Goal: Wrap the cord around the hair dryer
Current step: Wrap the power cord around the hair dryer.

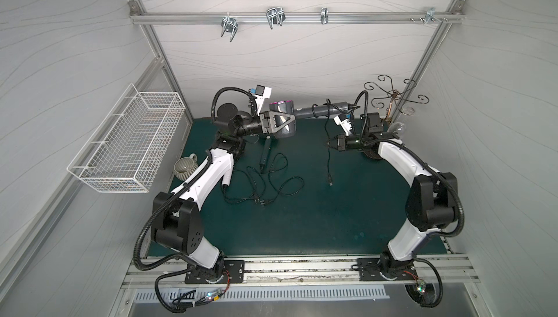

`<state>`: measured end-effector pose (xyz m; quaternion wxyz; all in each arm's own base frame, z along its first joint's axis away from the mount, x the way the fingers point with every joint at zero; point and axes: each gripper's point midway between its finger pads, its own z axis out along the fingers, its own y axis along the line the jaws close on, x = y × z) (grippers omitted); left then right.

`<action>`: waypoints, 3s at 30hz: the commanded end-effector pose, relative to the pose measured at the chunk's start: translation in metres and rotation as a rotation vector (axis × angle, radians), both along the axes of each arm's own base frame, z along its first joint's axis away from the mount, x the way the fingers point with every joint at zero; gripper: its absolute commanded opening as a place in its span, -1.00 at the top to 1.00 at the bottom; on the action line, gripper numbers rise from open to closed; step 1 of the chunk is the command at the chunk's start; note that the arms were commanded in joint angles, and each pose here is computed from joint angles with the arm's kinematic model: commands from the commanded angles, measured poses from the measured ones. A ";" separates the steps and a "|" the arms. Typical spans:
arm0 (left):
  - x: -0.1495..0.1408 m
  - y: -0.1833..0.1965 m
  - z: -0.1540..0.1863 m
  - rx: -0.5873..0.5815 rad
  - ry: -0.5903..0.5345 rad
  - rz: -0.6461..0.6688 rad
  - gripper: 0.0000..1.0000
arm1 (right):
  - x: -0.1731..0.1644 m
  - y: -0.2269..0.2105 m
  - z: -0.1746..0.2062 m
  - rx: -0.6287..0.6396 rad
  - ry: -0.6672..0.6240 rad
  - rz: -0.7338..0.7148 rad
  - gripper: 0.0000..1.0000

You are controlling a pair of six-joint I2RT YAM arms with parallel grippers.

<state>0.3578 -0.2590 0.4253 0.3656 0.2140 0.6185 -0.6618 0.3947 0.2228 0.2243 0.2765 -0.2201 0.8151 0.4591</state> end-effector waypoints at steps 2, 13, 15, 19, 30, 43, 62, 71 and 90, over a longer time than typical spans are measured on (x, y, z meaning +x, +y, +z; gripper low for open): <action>0.002 0.012 0.051 -0.113 -0.149 0.058 1.00 | -0.013 0.013 0.023 0.052 -0.055 0.016 1.00; 0.062 0.026 0.021 -0.085 -0.054 0.242 1.00 | -0.072 0.062 0.012 -0.079 -0.108 0.126 1.00; 0.072 0.028 0.013 -0.070 -0.039 0.261 1.00 | -0.085 0.071 0.010 -0.142 -0.134 0.158 1.00; 0.087 0.031 -0.007 -0.031 -0.008 0.294 1.00 | -0.104 0.079 0.019 -0.220 -0.181 0.199 1.00; 0.108 0.036 -0.079 0.220 0.061 0.379 1.00 | -0.143 0.070 0.090 -0.401 -0.342 0.315 1.00; 0.076 0.036 -0.133 0.475 0.077 0.370 1.00 | -0.106 0.042 0.144 -0.647 -0.589 0.227 1.00; -0.047 -0.025 -0.140 0.524 0.029 -0.026 1.00 | 0.018 0.032 0.192 -0.682 -0.955 0.065 1.00; -0.065 -0.031 -0.092 0.436 -0.056 -0.101 1.00 | 0.017 0.047 0.131 -0.368 -0.633 0.218 1.00; -0.068 -0.035 -0.012 0.234 -0.176 -0.159 1.00 | 0.016 0.048 0.058 -0.015 -0.199 0.307 1.00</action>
